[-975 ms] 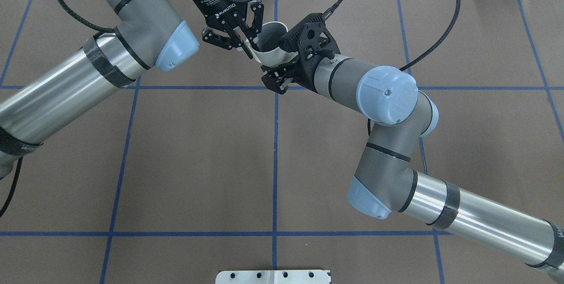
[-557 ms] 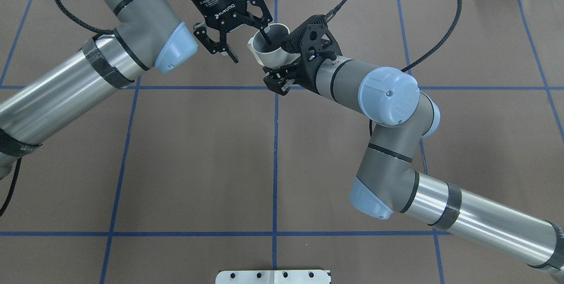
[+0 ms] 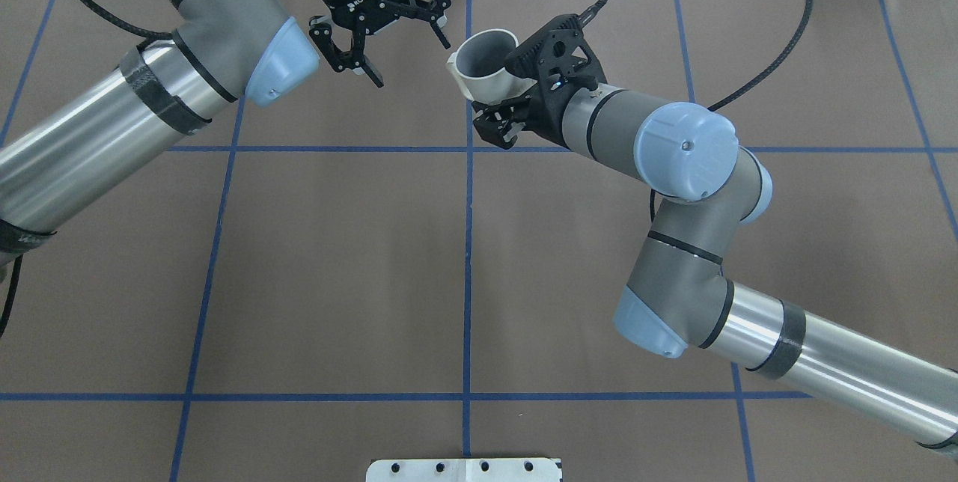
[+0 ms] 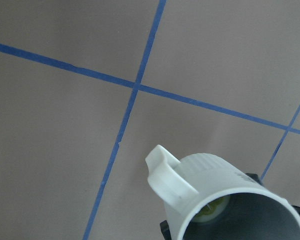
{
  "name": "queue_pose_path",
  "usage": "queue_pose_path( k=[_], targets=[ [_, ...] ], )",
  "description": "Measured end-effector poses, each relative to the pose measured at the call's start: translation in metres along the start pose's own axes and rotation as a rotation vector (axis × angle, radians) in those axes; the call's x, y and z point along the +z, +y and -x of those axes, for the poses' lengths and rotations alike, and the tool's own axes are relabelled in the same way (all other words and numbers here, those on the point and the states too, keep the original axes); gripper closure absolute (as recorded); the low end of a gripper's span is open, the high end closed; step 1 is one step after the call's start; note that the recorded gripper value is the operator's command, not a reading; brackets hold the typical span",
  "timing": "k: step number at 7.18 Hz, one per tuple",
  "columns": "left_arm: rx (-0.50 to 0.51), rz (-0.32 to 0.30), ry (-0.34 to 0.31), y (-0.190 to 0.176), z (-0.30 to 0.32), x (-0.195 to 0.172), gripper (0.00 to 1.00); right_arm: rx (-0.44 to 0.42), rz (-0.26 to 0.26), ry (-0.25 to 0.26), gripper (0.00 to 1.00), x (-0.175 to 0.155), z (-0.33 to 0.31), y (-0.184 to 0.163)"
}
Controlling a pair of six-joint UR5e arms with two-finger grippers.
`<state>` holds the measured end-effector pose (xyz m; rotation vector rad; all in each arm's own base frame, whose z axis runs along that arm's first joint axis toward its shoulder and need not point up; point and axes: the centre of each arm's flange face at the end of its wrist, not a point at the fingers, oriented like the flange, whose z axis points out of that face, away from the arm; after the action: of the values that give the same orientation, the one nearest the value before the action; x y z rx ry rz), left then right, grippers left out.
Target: Left arm hands cup to right arm to dump lemon
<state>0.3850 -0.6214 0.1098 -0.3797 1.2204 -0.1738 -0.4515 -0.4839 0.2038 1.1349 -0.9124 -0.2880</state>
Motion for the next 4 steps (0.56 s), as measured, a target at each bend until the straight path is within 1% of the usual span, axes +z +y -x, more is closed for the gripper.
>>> queue_pose_path(
  k=[1,2,3,4],
  targets=[
    [-0.003,-0.036,0.004,-0.008,0.004,-0.012,0.00,0.003,0.002,0.046,0.79,-0.009,-0.034,0.004],
    [-0.006,-0.095,0.001,-0.017,0.011,-0.021,0.00,0.008,0.006,0.096,0.80,-0.028,-0.075,0.013],
    [-0.012,-0.144,-0.008,-0.023,0.019,-0.024,0.00,0.016,0.017,0.142,0.86,-0.048,-0.109,0.027],
    [-0.017,-0.179,-0.017,-0.028,0.027,-0.025,0.00,0.036,0.032,0.194,0.89,-0.074,-0.145,0.047]
  ],
)
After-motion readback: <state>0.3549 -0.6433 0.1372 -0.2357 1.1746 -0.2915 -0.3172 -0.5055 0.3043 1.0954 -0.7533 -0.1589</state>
